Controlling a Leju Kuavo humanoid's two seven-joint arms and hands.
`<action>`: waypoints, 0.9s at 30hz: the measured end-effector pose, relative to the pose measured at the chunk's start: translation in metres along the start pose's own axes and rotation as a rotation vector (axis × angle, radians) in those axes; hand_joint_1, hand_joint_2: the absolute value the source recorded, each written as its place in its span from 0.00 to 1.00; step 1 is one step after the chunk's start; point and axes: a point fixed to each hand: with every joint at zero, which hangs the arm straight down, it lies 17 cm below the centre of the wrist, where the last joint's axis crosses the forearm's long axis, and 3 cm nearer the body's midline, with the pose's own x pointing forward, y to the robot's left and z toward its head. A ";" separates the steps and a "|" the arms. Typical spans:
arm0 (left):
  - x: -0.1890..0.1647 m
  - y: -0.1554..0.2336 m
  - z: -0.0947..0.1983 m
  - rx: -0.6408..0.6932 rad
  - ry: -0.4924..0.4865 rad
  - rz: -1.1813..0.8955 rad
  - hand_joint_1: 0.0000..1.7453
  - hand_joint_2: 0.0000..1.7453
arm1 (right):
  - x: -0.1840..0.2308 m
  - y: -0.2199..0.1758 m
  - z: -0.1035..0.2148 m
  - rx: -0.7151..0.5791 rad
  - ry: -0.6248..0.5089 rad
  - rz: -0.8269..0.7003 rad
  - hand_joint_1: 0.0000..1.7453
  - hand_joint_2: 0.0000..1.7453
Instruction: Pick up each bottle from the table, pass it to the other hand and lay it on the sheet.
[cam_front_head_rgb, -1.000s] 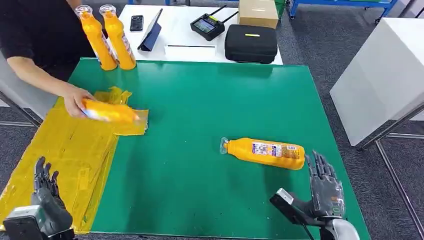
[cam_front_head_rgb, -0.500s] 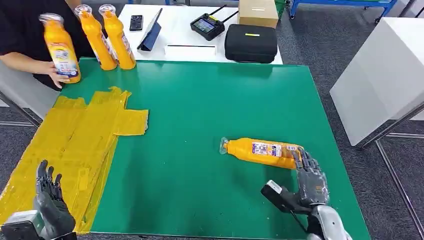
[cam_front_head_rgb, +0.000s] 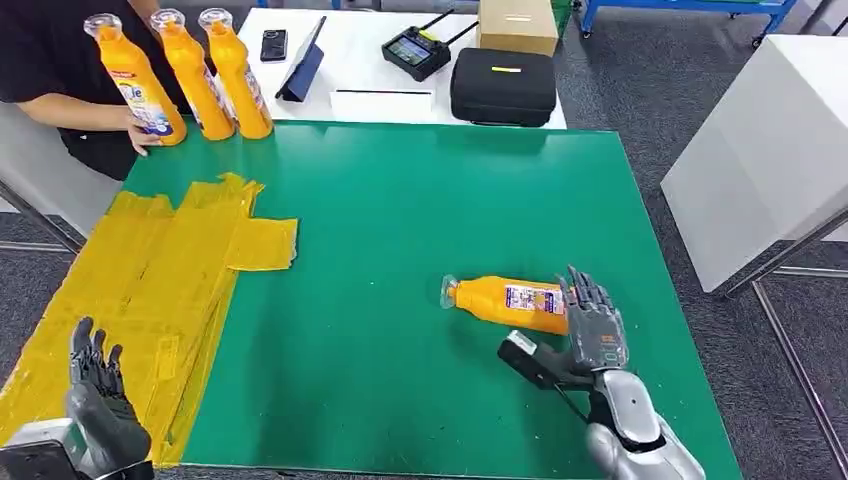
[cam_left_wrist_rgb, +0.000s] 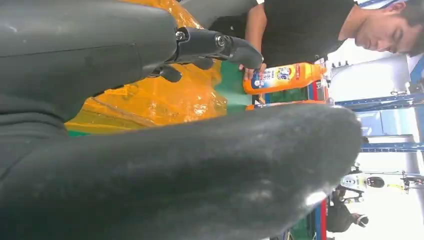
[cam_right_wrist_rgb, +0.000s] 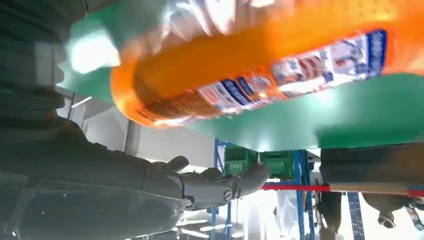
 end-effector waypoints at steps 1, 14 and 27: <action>0.000 0.000 0.000 -0.001 0.000 -0.001 0.00 0.00 | 0.001 -0.002 -0.003 -0.003 0.000 0.001 0.00 1.00; 0.000 0.000 -0.001 0.001 0.005 0.030 0.00 0.00 | -0.014 0.030 -0.018 0.158 0.048 0.074 0.00 1.00; -0.006 0.001 -0.019 0.007 -0.012 0.063 0.00 0.00 | -0.032 0.070 -0.017 0.372 0.104 0.187 1.00 1.00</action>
